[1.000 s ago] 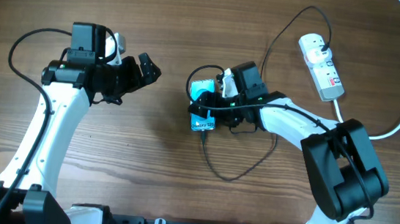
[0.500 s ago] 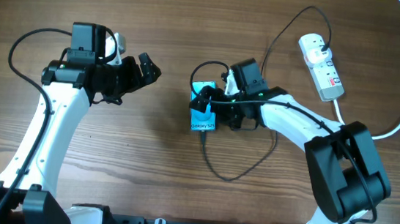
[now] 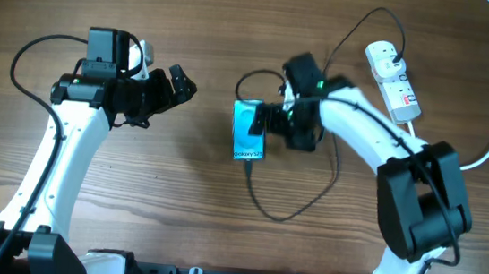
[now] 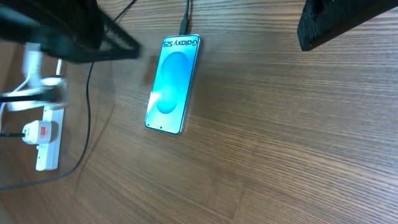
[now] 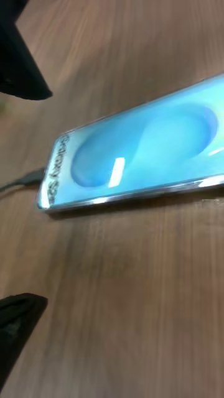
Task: Plug charger to phone and switch on socket
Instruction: 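Move the right gripper to the switch on the white power strip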
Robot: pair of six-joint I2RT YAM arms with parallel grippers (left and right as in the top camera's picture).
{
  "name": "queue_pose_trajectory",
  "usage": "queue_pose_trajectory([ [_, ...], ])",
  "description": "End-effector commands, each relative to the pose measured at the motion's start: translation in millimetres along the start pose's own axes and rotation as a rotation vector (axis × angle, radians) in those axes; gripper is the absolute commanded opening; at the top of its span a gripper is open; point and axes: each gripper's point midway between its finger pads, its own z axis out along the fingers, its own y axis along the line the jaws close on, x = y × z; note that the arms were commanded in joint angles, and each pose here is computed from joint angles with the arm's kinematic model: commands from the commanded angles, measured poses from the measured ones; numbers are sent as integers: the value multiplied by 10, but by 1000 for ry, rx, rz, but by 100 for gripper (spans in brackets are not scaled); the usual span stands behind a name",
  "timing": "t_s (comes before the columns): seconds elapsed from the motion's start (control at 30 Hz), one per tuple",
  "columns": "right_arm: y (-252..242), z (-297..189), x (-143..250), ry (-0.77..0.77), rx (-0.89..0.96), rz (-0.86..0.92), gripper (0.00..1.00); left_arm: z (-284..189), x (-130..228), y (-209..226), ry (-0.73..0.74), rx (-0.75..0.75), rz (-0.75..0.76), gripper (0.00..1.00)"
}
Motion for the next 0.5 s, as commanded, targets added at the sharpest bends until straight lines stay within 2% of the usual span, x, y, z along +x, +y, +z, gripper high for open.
queue_pose_trajectory([
  [0.0,5,-534,-386,-117,93,-136,99,-25,-18,12,-13,-7,19,100],
  [0.07,-151,-871,-527,-163,184,-138,100,-25,-18,12,-13,-7,19,100],
  [0.2,-657,-1201,-768,-253,355,-54,100,-25,-18,12,-13,-7,19,100],
  [0.47,-1636,-1637,-1012,-346,499,161,100,-25,-18,12,-13,-7,19,100],
])
